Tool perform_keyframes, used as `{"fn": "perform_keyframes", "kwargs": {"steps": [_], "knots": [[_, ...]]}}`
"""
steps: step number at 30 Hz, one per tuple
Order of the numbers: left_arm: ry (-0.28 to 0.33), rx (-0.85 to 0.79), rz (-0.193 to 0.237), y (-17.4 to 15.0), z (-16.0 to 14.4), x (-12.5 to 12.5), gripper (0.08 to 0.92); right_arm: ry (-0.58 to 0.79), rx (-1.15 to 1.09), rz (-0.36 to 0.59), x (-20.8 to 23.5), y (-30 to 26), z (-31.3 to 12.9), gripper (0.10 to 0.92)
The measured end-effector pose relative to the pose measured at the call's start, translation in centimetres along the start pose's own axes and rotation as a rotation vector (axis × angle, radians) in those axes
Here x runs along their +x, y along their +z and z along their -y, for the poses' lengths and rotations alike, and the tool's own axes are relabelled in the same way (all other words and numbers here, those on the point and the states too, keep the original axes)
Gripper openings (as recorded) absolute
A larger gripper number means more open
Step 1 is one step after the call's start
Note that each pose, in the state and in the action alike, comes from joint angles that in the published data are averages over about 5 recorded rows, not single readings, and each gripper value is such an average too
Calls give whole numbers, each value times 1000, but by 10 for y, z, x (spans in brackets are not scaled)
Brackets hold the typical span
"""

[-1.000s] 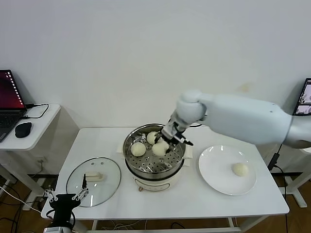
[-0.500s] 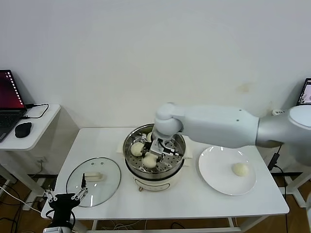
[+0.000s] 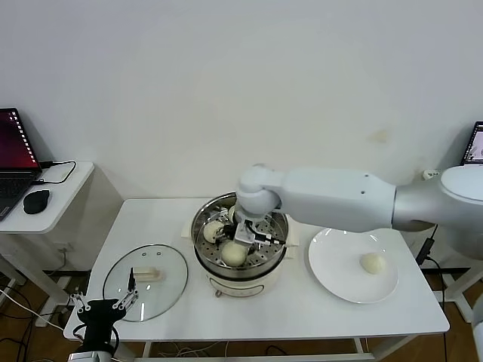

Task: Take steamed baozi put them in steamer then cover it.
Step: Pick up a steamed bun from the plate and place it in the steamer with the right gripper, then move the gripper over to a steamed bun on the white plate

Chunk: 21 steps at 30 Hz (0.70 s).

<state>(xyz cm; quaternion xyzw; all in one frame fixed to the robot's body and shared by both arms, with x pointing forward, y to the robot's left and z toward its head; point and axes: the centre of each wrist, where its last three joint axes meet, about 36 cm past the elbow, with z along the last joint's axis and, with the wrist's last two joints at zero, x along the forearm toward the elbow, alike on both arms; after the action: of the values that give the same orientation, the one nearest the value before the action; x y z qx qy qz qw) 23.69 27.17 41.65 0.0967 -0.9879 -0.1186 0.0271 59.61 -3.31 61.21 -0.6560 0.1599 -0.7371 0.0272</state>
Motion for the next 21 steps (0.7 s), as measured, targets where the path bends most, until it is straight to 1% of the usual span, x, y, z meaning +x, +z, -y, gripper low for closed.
{"fn": "perform_keyframes", "kwargs": {"steps": [5,10,16,21], "knots": [[5,2,11,-2,1,-2,823,29,-94,-54,42,14,-13,823],[17,1,18,-4,2,-4,823,67,-287,-112,80,26,-48,823],[38,-2,23,-4,3,-6,823,96,-568,-179,106,35,-118,823],[57,-8,25,-4,3,-8,823,97,-778,-217,112,41,-186,823]]}}
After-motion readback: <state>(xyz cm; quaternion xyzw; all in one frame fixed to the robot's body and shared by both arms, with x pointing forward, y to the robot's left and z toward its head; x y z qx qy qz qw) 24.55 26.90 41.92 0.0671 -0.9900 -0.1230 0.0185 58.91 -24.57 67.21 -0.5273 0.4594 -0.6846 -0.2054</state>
